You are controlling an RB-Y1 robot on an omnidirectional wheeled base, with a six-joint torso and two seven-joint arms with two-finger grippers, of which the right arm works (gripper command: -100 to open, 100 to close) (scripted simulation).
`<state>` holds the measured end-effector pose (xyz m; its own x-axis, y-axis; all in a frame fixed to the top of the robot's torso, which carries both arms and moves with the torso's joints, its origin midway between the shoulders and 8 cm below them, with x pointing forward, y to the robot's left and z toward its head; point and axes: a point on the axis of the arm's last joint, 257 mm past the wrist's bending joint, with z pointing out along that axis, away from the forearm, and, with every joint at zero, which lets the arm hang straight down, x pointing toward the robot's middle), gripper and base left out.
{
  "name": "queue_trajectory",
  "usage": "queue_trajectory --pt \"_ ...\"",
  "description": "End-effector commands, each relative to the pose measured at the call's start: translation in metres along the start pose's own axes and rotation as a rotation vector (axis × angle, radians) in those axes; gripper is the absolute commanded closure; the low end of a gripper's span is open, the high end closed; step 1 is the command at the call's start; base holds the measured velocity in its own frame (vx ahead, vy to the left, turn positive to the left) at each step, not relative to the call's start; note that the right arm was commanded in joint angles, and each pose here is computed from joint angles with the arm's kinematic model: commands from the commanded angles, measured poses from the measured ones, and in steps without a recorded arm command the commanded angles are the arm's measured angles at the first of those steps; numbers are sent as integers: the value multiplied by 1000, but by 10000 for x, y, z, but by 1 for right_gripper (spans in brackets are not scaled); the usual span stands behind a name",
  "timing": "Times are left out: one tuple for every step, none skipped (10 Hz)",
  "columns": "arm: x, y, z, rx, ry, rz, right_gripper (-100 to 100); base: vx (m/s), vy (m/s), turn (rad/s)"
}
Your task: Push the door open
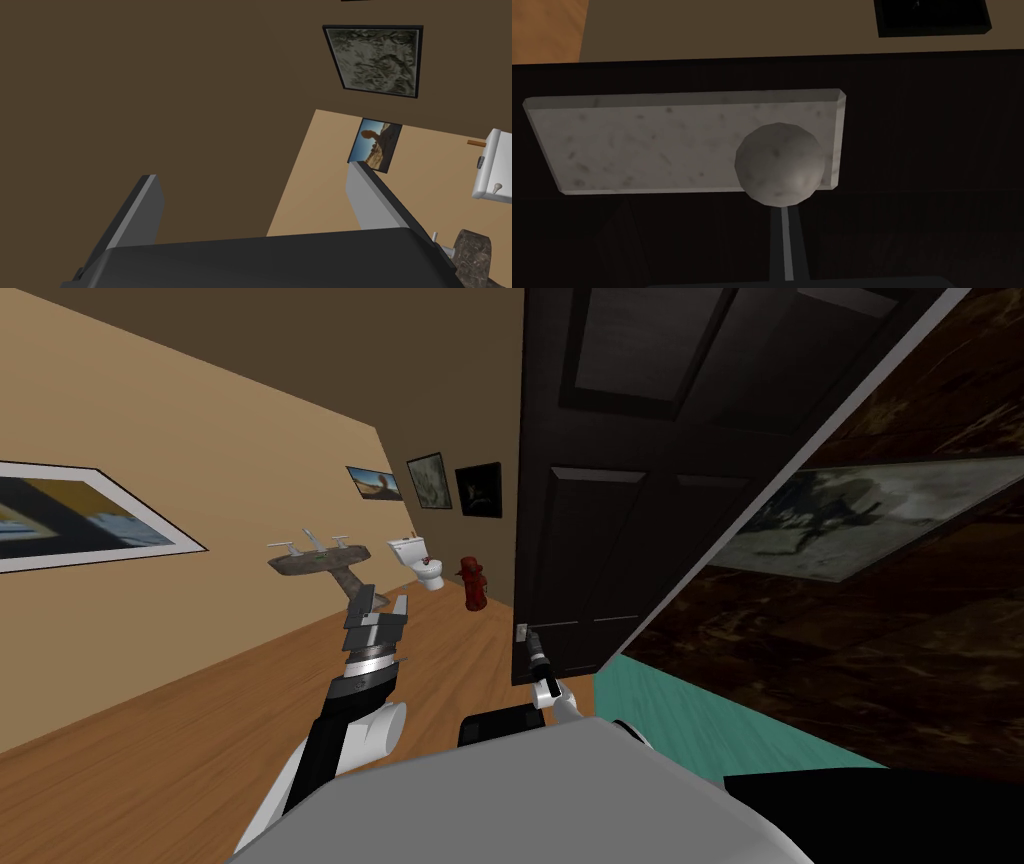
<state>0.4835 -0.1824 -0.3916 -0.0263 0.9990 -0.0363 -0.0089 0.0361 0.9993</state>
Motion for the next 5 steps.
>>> queue_trajectory --pt "8 1 0 0 1 0 100 -8 -12 6" --pt "8 1 0 0 1 0 100 0 0 0" --pt "8 1 0 0 1 0 100 0 0 0" --pt "-89 -13 -20 1 6 -31 -100 -66 -36 -220" --pt "-20 -17 -43 4 15 -30 -100 -189 -42 -271"
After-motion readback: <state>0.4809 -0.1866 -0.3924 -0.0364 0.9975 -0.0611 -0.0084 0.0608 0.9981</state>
